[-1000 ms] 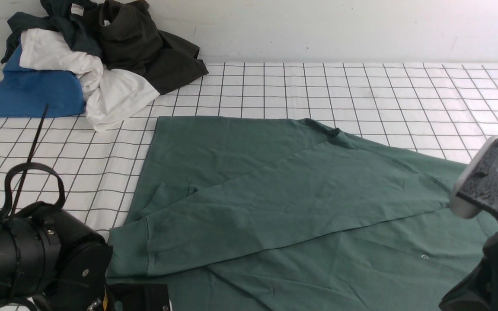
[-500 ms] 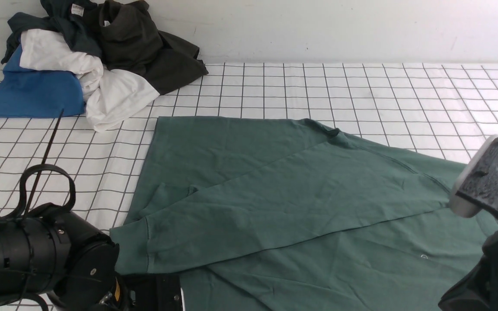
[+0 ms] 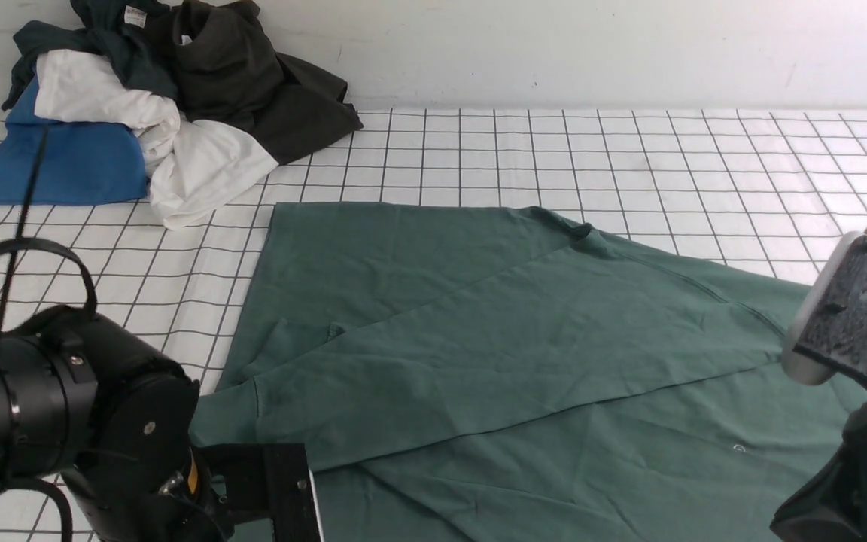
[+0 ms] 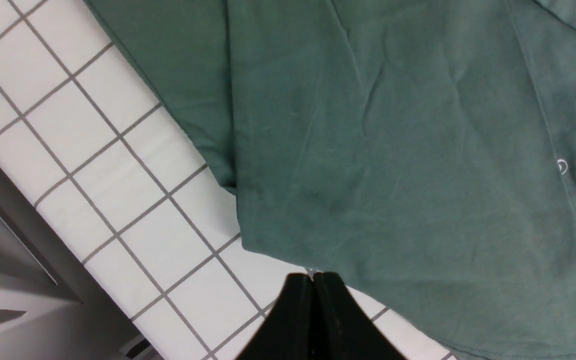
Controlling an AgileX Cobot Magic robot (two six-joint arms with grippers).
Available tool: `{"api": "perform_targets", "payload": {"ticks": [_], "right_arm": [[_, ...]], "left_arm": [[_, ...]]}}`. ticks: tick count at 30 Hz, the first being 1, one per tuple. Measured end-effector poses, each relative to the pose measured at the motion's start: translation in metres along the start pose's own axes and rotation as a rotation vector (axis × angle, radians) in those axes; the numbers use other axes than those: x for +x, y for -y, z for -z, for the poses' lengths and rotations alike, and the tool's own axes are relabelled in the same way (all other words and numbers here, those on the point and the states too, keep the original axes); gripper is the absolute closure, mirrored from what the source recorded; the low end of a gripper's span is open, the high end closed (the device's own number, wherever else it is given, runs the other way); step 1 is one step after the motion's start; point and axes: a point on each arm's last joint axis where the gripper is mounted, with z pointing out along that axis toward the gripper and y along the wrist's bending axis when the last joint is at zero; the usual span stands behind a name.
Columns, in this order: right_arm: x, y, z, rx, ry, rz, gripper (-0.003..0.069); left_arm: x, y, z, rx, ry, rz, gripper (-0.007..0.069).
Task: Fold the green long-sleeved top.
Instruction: Use both arms simultaneously to clamp the lower edge of the clothing fabric
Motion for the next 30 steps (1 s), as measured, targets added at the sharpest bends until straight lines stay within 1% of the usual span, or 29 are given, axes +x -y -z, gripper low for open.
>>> {"api": "perform_targets", "payload": {"ticks": [4, 7, 8, 9, 10, 11, 12, 13, 14, 15, 17, 18, 19, 21, 23, 24, 27, 30], "right_arm": [[0.001, 0.003, 0.000, 0.034, -0.012, 0.019, 0.0656], [0.002, 0.006, 0.000, 0.064, -0.023, 0.039, 0.0610], [0.002, 0.006, 0.000, 0.069, -0.025, 0.053, 0.0579], [0.002, 0.006, 0.000, 0.070, -0.026, 0.058, 0.0574], [0.002, 0.007, 0.000, 0.071, -0.029, 0.084, 0.0537], [0.002, 0.007, 0.000, 0.071, -0.029, 0.087, 0.0531], [0.003, 0.006, -0.001, 0.069, -0.035, 0.122, 0.0484], [0.005, 0.006, -0.003, 0.066, -0.042, 0.141, 0.0453], [0.005, 0.006, -0.004, 0.065, -0.044, 0.145, 0.0447], [0.008, 0.006, -0.009, 0.061, -0.067, 0.164, 0.0405], [0.012, 0.008, -0.019, 0.062, -0.116, 0.175, 0.0349], [0.015, 0.008, -0.025, 0.062, -0.145, 0.178, 0.0326], [0.016, 0.009, -0.027, 0.066, -0.160, 0.178, 0.0317], [0.024, 0.013, -0.045, 0.072, -0.247, 0.176, 0.0278], [0.030, 0.016, -0.055, 0.071, -0.292, 0.169, 0.0265], [0.036, 0.022, -0.068, 0.076, -0.326, 0.154, 0.0257], [0.037, 0.032, -0.086, 0.097, -0.303, 0.125, 0.0253], [0.038, 0.036, -0.102, 0.090, -0.308, 0.131, 0.0253]], "left_arm": [[0.003, -0.001, 0.017, -0.022, -0.010, 0.025, 0.0620], [0.009, 0.002, 0.022, -0.016, -0.047, 0.038, 0.0620], [0.012, 0.003, 0.022, -0.003, -0.065, 0.050, 0.0620], [0.013, 0.002, 0.023, -0.002, -0.067, 0.054, 0.0620], [0.015, 0.001, 0.023, 0.008, -0.077, 0.072, 0.0620], [0.016, 0.001, 0.023, 0.009, -0.078, 0.074, 0.0620], [0.018, -0.001, 0.023, 0.018, -0.073, 0.099, 0.0620], [0.019, -0.002, 0.022, 0.023, -0.068, 0.113, 0.0620], [0.019, -0.002, 0.022, 0.023, -0.068, 0.115, 0.0620], [0.020, -0.003, 0.022, 0.033, -0.061, 0.132, 0.0620], [0.020, -0.003, 0.022, 0.045, -0.051, 0.148, 0.0620], [0.020, -0.003, 0.022, 0.050, -0.047, 0.152, 0.0620], [0.020, -0.003, 0.022, 0.054, -0.045, 0.155, 0.0620], [0.019, -0.002, 0.021, 0.062, -0.040, 0.159, 0.0620], [0.019, -0.002, 0.021, 0.063, -0.041, 0.159, 0.0620], [0.020, -0.001, 0.021, 0.062, -0.041, 0.158, 0.0620], [0.019, -0.001, 0.019, 0.062, -0.031, 0.160, 0.0620], [0.018, -0.001, 0.019, 0.057, -0.022, 0.160, 0.0620]]}}
